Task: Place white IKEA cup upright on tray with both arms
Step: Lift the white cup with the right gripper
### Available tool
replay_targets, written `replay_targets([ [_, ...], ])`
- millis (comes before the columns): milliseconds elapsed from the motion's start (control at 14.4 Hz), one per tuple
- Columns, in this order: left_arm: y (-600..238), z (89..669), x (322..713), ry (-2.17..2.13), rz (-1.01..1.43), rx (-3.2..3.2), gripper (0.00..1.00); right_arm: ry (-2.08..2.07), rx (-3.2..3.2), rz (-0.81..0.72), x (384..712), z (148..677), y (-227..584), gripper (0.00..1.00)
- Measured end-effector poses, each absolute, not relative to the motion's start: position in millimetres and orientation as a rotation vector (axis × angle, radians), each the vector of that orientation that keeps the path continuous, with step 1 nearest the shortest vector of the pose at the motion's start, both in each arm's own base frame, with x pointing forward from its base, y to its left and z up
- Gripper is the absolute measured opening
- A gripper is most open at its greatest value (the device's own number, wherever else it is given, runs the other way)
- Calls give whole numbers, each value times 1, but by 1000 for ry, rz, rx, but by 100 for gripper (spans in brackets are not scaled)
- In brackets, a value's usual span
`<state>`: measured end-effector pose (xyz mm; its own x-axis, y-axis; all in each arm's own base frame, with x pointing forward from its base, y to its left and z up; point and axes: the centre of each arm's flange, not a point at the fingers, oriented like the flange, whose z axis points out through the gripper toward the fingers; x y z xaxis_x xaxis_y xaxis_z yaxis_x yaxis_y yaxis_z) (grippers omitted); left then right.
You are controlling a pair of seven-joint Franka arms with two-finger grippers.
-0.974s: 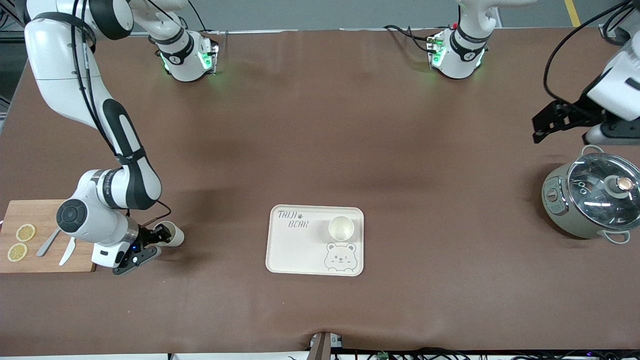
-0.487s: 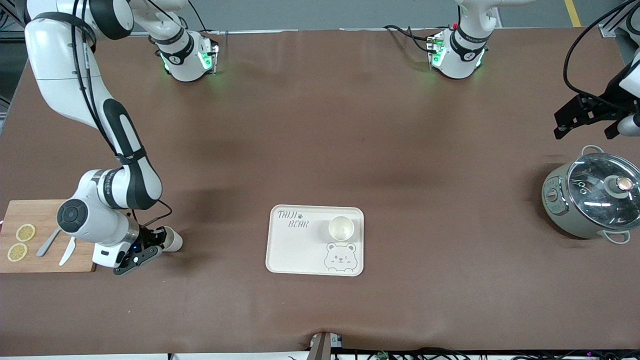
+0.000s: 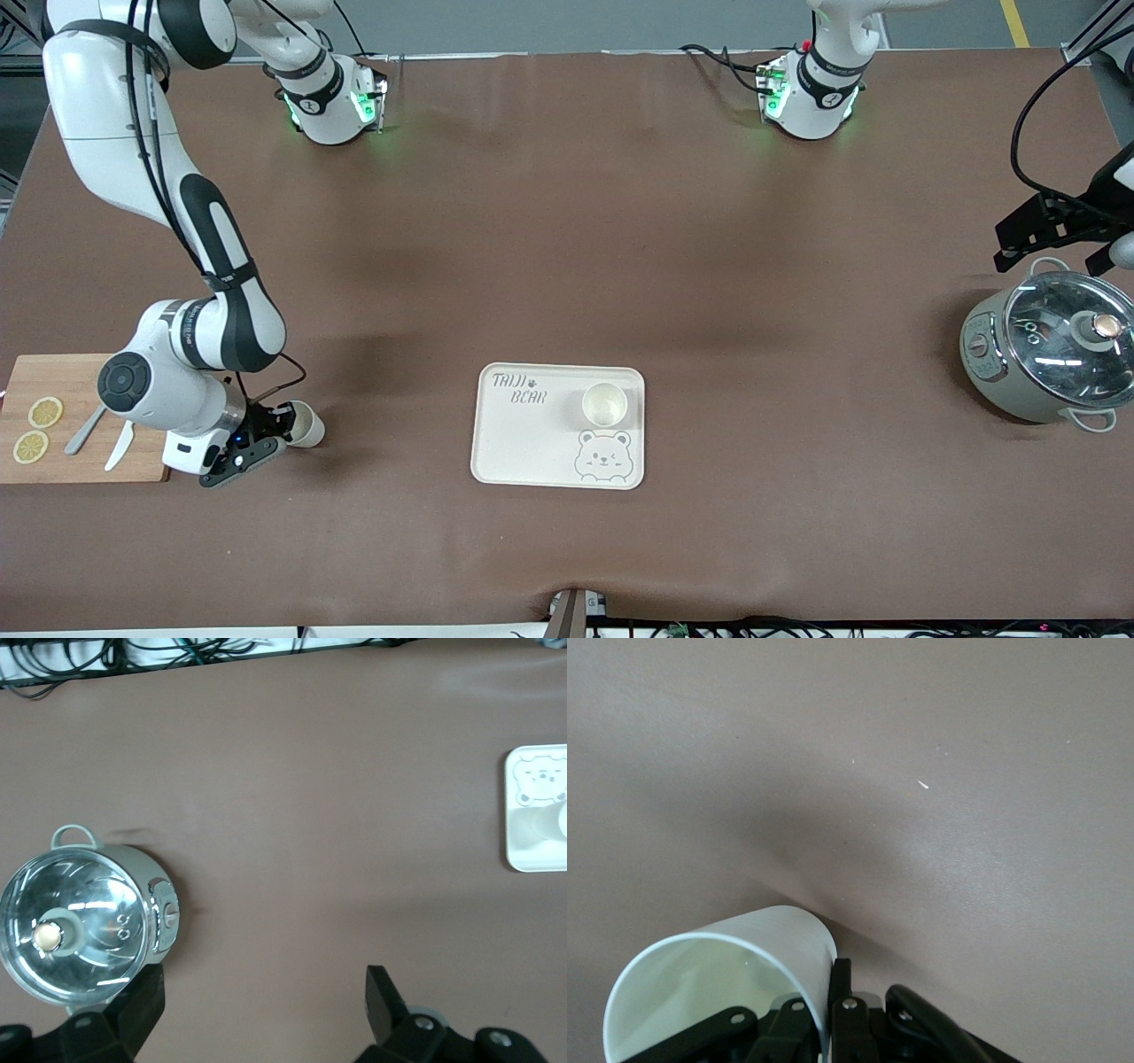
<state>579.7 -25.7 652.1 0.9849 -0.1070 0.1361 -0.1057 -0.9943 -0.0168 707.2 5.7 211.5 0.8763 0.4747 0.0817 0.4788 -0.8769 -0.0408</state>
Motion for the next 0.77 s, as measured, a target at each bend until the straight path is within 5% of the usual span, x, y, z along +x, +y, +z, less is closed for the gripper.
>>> replay_targets([
  [766,-8,643,581,302,-163,-3133,100,-343,-2963,0,719,272,77,4],
])
